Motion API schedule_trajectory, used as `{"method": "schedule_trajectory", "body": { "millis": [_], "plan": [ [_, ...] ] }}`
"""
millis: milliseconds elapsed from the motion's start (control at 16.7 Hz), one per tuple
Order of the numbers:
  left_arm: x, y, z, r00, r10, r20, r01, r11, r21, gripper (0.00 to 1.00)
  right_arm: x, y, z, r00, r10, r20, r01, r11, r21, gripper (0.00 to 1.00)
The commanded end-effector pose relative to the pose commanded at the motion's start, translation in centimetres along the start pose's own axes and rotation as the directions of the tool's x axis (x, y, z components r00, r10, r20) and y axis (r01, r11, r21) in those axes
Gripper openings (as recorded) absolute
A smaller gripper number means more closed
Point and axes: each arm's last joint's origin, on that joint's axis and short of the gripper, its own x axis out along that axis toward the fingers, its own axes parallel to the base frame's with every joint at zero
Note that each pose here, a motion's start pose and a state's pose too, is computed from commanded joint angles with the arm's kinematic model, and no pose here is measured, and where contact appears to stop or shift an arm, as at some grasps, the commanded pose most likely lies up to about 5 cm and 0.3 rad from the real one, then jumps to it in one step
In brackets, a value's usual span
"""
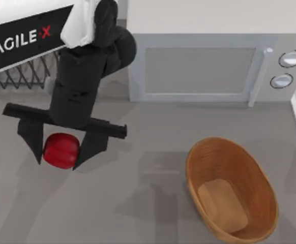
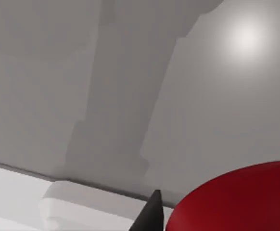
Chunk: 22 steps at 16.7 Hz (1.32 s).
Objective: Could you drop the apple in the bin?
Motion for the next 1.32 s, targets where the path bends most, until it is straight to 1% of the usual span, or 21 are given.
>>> {"method": "schedule_trajectory", "body": {
  "millis": [120,180,300,420,600,720,900,1140,1320],
  "plan": [
    [-0.3,-2.8,-0.9,0.999,0.041,0.010,-0.039,0.989,-0.141,0.00,0.0,0.0,0.0,1.000,0.000,0.000,0.000,1.000,0.000,1.00],
    [-0.4,-4.1,-1.4,0.998,0.057,0.020,-0.051,0.976,-0.213,0.00,0.0,0.0,0.0,1.000,0.000,0.000,0.000,1.000,0.000,1.00],
    [-0.8,-6.7,-2.5,0.996,0.081,0.045,-0.060,0.933,-0.354,0.00,0.0,0.0,0.0,1.000,0.000,0.000,0.000,1.000,0.000,1.00],
    [-1.2,-9.2,-3.7,0.993,0.091,0.078,-0.042,0.873,-0.486,0.00,0.0,0.0,0.0,1.000,0.000,0.000,0.000,1.000,0.000,1.00],
    [-1.9,-12.4,-5.5,0.988,0.079,0.135,0.029,0.755,-0.655,0.00,0.0,0.0,0.0,1.000,0.000,0.000,0.000,1.000,0.000,1.00],
    [-2.5,-14.3,-6.6,0.983,0.055,0.174,0.094,0.663,-0.742,0.00,0.0,0.0,0.0,1.000,0.000,0.000,0.000,1.000,0.000,1.00],
    [-3.7,-16.4,-8.2,0.973,-0.003,0.231,0.200,0.515,-0.834,0.00,0.0,0.0,0.0,1.000,0.000,0.000,0.000,1.000,0.000,1.00],
    [-5.5,-18.4,-9.8,0.948,-0.109,0.298,0.318,0.313,-0.895,0.00,0.0,0.0,0.0,1.000,0.000,0.000,0.000,1.000,0.000,1.00],
    [-7.0,-19.2,-10.7,0.920,-0.196,0.340,0.374,0.176,-0.911,0.00,0.0,0.0,0.0,1.000,0.000,0.000,0.000,1.000,0.000,1.00]
  ]
}}
